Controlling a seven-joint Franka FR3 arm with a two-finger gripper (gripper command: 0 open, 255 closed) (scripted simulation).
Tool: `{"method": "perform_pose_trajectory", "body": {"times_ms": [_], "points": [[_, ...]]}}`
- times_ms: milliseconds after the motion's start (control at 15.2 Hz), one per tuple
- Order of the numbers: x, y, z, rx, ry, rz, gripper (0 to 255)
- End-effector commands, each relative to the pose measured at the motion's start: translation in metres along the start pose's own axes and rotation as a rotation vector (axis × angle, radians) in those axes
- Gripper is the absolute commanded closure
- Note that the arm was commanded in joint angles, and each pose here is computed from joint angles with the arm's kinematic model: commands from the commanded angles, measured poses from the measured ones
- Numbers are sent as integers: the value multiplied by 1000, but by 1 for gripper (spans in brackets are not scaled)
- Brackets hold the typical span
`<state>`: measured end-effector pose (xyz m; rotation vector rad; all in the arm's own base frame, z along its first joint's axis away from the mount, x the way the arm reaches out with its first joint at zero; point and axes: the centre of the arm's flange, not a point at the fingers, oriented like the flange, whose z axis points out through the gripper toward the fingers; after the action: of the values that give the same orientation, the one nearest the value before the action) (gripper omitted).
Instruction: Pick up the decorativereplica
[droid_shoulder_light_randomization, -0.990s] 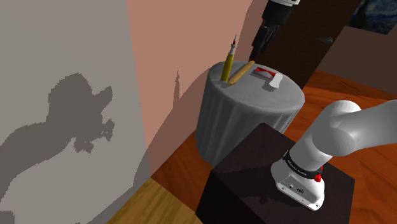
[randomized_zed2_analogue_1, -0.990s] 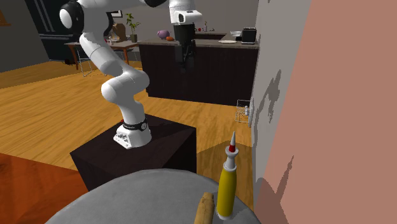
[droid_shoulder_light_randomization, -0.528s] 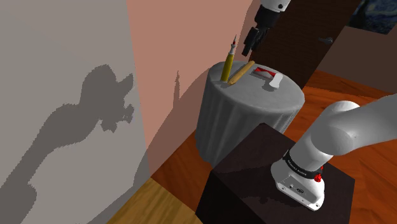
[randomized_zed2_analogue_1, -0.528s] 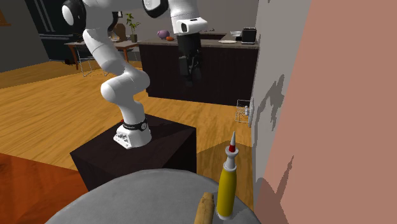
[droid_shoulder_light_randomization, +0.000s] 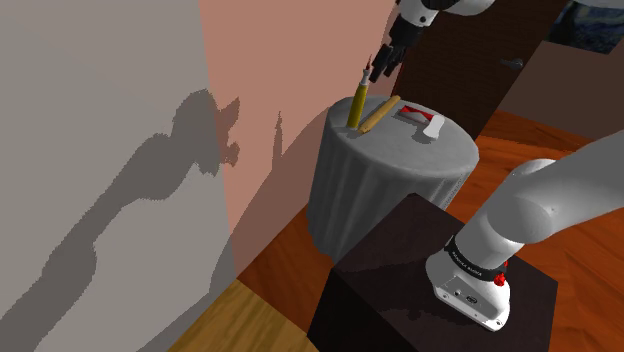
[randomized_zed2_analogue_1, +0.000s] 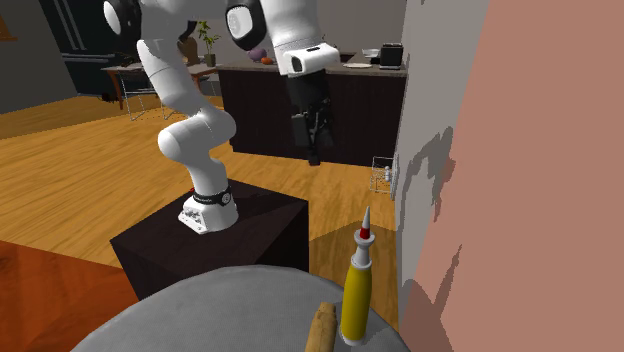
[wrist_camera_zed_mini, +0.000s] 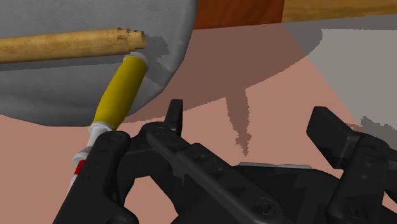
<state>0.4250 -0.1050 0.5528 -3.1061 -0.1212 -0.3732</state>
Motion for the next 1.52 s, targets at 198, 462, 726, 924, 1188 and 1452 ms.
{"method": "perform_pose_trajectory", "body": {"times_ms": [198,462,726,924,1188,1452], "points": [[29,56,21,-4,59,24,0],[52,96,36,-5,104,43,0],[75,137,50,-6,150,61,0],[88,161,58,-6,176,72,0],[83,161,78,-6,176,72,0],[78,161,97,-6,176,72,0]]}}
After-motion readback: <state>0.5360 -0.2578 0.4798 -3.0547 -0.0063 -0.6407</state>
